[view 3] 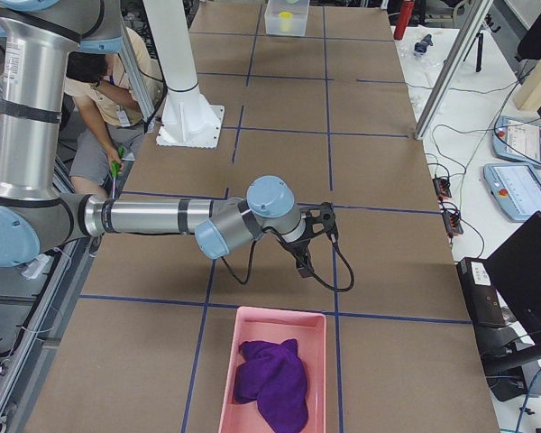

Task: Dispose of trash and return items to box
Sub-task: 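Lift the pale green mug with the left gripper and place it in the clear bin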

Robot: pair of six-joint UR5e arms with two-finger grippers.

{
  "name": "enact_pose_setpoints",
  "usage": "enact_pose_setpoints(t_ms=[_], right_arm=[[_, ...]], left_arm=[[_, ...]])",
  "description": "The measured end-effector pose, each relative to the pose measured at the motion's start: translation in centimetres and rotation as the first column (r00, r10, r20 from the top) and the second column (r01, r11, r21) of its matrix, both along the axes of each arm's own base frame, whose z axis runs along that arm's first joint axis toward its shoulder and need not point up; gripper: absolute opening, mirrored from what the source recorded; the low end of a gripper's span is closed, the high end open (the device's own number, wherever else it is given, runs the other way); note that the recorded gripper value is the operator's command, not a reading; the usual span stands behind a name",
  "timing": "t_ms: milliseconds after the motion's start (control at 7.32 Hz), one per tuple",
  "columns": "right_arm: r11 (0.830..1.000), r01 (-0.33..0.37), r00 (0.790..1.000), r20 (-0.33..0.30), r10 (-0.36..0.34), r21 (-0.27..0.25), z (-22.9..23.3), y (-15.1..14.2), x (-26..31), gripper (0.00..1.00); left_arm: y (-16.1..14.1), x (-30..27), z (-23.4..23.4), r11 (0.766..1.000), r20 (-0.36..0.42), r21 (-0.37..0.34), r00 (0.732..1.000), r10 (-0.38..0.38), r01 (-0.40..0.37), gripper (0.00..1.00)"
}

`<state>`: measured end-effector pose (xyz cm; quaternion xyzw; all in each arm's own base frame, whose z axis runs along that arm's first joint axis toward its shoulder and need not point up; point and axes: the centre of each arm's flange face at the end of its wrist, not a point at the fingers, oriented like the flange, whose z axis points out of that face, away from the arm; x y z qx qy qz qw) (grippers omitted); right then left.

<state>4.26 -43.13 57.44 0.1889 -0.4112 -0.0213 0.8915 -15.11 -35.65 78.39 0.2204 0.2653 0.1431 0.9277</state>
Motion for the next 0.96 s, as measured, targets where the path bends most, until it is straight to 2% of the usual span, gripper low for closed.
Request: enact_pose_setpoints(t_ms=[137, 546, 820, 956], right_arm=[[1.000, 0.000, 1.000, 0.000, 0.000, 0.000, 0.0, 0.0, 0.0, 1.00], [1.000, 0.001, 1.000, -0.001, -0.001, -0.001, 0.2, 0.0, 0.0, 1.00], [1.000, 0.002, 1.000, -0.001, -0.002, -0.003, 0.2, 0.1, 0.0, 1.00], [1.000, 0.001, 1.000, 0.001, -0.001, -0.003, 0.1, 0.0, 0.0, 1.00]], left_arm=[[0.7, 1.0, 0.5, 1.000, -0.006, -0.006, 1.000, 0.015, -0.015, 0.02], [1.2, 3.5, 1.2, 0.996, -0.009, -0.009, 0.996, 0.091, -0.091, 0.28], [1.7, 4.1, 1.4, 0.992, -0.008, 0.003, 0.992, 0.128, -0.128, 0.33], [1.7, 4.3, 1.3, 0.992, -0.028, 0.005, 0.991, 0.129, -0.129, 0.54]])
